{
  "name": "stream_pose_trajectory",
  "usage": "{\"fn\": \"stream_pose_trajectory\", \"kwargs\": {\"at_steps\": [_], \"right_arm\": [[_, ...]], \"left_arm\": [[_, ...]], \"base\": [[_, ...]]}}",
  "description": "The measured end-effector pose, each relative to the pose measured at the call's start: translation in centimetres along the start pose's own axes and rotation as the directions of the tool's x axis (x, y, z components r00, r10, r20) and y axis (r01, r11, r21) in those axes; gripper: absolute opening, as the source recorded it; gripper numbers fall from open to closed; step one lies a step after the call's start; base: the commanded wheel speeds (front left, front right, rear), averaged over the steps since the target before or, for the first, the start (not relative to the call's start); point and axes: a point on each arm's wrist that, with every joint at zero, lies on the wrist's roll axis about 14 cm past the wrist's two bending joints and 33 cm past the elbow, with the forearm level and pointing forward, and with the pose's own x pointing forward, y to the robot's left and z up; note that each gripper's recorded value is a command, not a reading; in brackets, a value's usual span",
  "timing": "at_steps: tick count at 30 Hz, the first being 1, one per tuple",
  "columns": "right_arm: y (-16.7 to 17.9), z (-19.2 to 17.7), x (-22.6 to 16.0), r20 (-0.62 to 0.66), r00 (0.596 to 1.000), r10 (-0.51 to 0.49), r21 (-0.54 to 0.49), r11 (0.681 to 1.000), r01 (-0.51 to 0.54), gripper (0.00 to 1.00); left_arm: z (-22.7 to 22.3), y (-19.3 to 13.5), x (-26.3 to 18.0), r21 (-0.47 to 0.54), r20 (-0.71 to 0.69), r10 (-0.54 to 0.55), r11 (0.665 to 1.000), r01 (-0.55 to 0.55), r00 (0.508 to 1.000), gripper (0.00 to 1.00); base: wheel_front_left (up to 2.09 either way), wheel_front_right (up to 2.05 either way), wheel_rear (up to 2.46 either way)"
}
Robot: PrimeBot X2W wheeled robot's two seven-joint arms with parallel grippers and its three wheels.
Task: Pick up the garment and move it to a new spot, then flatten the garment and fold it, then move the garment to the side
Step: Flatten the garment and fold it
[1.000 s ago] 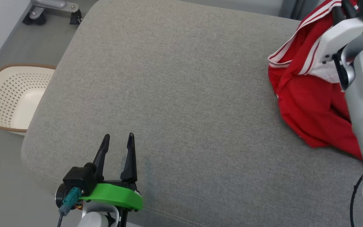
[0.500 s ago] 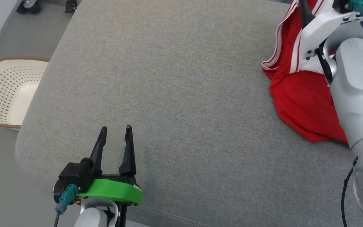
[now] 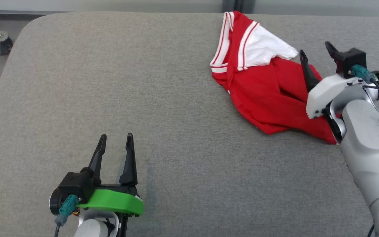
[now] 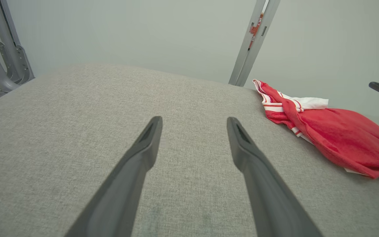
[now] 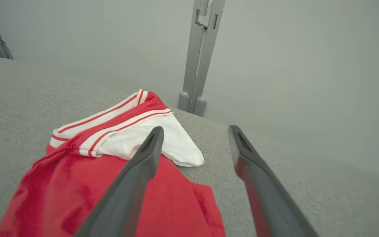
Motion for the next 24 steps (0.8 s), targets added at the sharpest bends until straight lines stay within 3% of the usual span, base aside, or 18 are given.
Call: {"fn": "stream_pose_trajectory", "kwargs": {"at_steps": [7, 14, 21, 22, 23, 24], "right_arm": [[-4.8, -5.1, -7.3, -0.140, 0.983, -0.115, 0.024, 0.993, 0.119, 1.00], [-5.3, -8.6, -12.1, -0.269, 0.953, -0.142, 0.085, 0.982, 0.170, 1.00], [-4.8, -11.2, -13.4, -0.383, 0.915, -0.123, 0.166, 0.966, 0.199, 1.00], [-4.7, -11.2, -13.4, -0.384, 0.915, -0.121, 0.168, 0.966, 0.198, 0.94], [-4.7, -11.3, -13.3, -0.385, 0.915, -0.118, 0.165, 0.967, 0.194, 0.44], [-4.7, -11.2, -13.2, -0.384, 0.916, -0.116, 0.162, 0.968, 0.191, 0.16]], "left_arm": [[-0.2, -2.8, 0.3, -0.010, -0.001, -0.083, 0.996, 0.083, 0.997, 1.00], [0.1, -4.3, 0.4, -0.013, 0.008, -0.133, 0.991, 0.133, 0.991, 1.00], [0.2, -3.6, -0.1, 0.001, 0.008, -0.116, 0.993, 0.116, 0.993, 1.00], [0.2, -3.5, -0.1, 0.004, 0.008, -0.113, 0.994, 0.113, 0.994, 1.00], [0.2, -3.3, -0.2, 0.008, 0.008, -0.110, 0.994, 0.110, 0.994, 1.00], [0.2, -3.2, -0.3, 0.008, 0.007, -0.105, 0.994, 0.105, 0.994, 1.00]], "base": [[0.00, 0.00, 0.00], [0.00, 0.00, 0.00], [0.00, 0.00, 0.00], [0.00, 0.00, 0.00], [0.00, 0.00, 0.00], [0.00, 0.00, 0.00]]}}
